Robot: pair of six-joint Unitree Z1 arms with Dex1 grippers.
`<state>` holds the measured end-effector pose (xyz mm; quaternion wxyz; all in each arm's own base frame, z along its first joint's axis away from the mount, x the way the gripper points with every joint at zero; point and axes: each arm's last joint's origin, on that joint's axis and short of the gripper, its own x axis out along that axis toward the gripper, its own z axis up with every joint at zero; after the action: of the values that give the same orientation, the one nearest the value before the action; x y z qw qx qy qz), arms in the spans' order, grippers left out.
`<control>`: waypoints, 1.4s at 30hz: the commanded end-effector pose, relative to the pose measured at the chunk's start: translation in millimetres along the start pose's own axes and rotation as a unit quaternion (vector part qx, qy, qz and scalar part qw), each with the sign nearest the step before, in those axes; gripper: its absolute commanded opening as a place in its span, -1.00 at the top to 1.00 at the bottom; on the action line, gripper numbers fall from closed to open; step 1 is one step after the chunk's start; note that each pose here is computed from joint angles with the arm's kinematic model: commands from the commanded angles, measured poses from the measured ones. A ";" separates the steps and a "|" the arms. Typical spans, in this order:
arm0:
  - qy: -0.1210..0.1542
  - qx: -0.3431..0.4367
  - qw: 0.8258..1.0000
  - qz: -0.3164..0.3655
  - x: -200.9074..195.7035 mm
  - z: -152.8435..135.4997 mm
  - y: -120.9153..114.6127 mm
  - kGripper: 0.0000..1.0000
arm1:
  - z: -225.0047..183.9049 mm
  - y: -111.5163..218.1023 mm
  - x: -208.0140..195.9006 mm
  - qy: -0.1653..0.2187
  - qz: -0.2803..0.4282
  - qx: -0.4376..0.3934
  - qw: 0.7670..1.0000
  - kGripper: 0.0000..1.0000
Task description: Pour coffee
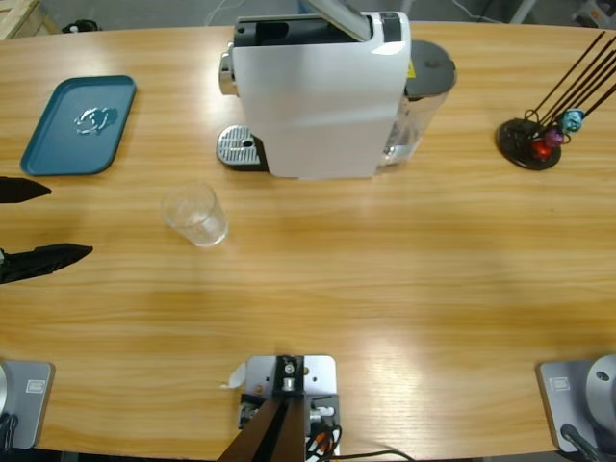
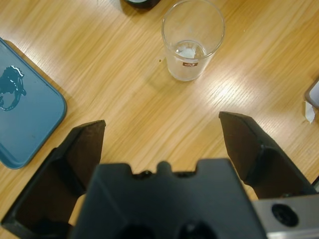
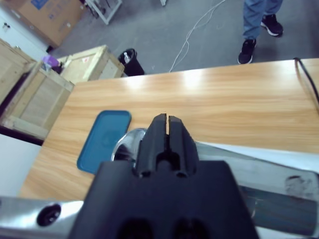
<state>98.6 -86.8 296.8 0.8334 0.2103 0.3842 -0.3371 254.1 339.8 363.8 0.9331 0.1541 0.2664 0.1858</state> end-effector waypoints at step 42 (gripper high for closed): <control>0.020 0.010 1.000 -0.005 2.5 -2.2 -1.3 -1.00 | -150.4 -38.4 86.5 0.215 -0.109 -0.081 0.967 1.00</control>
<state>97.6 -85.9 295.8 0.8301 0.2130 0.3902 -0.3366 256.7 355.3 333.4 0.9194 0.1583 0.3075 0.1873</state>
